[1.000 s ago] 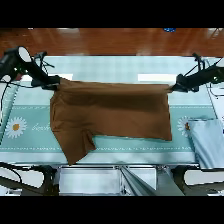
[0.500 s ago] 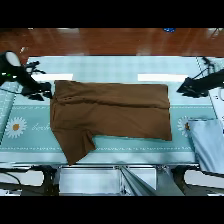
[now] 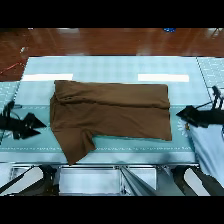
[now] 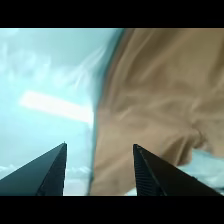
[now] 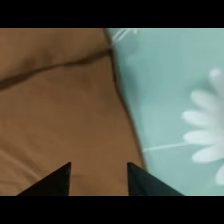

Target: Fold the shirts.

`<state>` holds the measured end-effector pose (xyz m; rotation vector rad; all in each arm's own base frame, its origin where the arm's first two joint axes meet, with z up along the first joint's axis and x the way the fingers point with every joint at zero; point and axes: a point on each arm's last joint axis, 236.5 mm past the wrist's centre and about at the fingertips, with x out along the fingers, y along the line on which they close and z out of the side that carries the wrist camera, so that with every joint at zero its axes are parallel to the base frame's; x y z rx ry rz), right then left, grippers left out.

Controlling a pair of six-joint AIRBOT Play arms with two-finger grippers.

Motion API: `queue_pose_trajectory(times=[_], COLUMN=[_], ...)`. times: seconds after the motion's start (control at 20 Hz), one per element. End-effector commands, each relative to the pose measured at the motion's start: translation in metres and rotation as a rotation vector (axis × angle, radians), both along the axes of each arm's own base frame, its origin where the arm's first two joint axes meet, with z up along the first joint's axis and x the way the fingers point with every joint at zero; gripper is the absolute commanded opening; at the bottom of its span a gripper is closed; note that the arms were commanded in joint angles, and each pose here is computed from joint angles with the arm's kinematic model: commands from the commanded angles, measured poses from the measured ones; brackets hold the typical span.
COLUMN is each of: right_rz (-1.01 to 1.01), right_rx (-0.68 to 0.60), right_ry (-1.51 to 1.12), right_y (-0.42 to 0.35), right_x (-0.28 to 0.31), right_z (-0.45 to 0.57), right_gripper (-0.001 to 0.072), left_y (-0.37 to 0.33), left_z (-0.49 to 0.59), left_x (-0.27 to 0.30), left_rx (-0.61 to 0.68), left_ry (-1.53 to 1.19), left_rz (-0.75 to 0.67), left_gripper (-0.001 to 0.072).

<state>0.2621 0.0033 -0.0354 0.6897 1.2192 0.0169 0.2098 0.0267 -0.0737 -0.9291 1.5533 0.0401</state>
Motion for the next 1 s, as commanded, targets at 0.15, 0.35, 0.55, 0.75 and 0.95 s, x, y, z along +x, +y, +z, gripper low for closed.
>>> queue_pose_trajectory(times=[0.15,0.35,0.55,0.75,0.95], right_rz=[-0.030,-0.051,-0.022,-0.059,-0.051], right_rx=[0.136,0.178,0.156,-0.117,-0.053], right_ry=[-0.048,-0.074,-0.105,0.149,0.312], right_y=[0.038,0.044,0.040,-0.019,-0.001], right_x=[-0.020,-0.013,-0.005,-0.051,-0.092], right_z=[-0.006,0.002,0.020,-0.011,-0.035], right_gripper=[0.0409,0.0408,0.0409,0.0409,0.0409], left_y=[-0.044,-0.077,-0.094,-0.095,-0.095], left_z=[-0.027,-0.045,-0.055,-0.051,-0.051], left_x=[-0.009,-0.010,-0.015,-0.014,-0.014], left_rx=[-0.115,-0.097,-0.091,-0.098,-0.097], left_ry=[-0.052,-0.028,-0.010,-0.019,-0.020], left_rz=[0.094,-0.043,-0.134,-0.153,-0.154], left_gripper=[0.0504,0.0503,0.0100,0.0018,0.0018])
